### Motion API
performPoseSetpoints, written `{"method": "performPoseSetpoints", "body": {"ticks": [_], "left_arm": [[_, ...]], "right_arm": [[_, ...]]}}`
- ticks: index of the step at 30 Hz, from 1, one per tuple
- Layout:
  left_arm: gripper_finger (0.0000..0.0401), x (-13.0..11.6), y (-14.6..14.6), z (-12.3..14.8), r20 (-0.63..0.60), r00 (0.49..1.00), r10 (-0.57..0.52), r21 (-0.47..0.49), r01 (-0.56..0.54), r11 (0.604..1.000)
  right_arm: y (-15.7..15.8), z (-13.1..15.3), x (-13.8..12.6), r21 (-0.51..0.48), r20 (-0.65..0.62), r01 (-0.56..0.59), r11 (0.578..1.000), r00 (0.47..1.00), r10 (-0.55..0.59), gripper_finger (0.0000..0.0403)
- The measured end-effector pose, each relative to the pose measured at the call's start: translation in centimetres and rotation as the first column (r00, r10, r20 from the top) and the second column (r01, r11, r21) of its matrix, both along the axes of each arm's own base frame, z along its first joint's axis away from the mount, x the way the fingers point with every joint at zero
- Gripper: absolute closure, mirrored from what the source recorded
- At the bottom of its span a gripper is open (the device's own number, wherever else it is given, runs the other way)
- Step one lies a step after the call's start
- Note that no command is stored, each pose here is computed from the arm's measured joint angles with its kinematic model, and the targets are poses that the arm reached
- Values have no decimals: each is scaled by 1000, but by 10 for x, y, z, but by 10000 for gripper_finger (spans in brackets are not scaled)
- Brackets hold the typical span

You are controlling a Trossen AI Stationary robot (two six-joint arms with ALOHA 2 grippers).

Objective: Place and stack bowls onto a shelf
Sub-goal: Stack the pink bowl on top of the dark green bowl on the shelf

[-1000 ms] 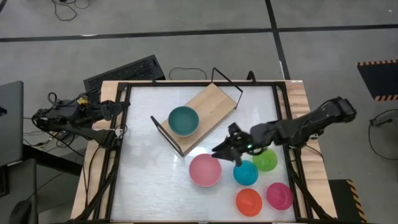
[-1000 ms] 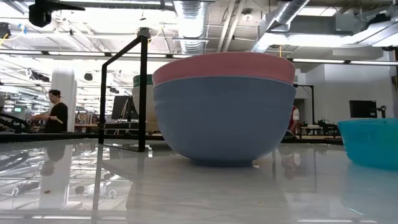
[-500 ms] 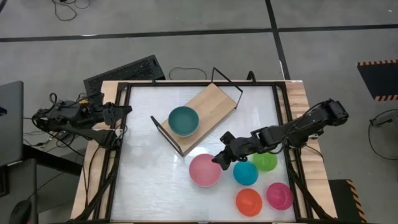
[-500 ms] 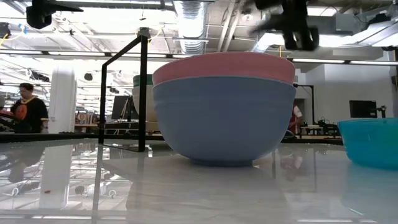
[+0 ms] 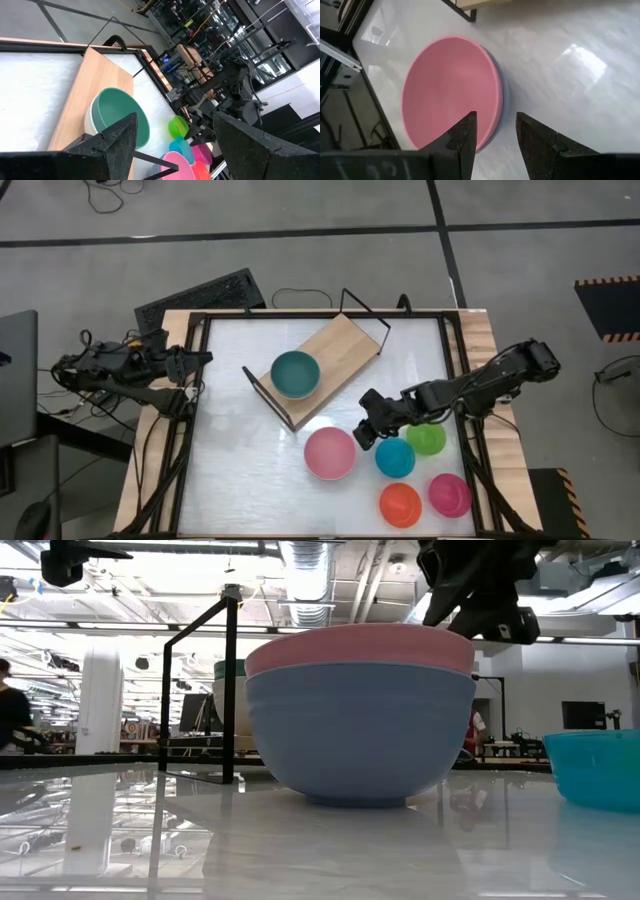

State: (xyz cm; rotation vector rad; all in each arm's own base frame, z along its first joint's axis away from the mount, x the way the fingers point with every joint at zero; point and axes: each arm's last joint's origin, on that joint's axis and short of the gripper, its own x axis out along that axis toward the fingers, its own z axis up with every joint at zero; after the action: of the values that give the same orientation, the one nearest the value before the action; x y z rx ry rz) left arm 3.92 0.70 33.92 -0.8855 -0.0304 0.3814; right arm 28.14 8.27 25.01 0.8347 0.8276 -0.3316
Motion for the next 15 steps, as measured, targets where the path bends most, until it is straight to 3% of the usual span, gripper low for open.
{"method": "performPoseSetpoints", "body": {"ticks": [8, 15], "left_arm": [[156, 0, 0, -3, -22, 1000, 4, -18, -4, 1000], [156, 0, 0, -3, -23, 1000, -2, -27, 1, 1000]], "right_arm": [[1, -13, 7, -64, -24, 29, 998, 999, -31, 241], [13, -34, 28, -54, -73, 3, 999, 997, -7, 241]]}}
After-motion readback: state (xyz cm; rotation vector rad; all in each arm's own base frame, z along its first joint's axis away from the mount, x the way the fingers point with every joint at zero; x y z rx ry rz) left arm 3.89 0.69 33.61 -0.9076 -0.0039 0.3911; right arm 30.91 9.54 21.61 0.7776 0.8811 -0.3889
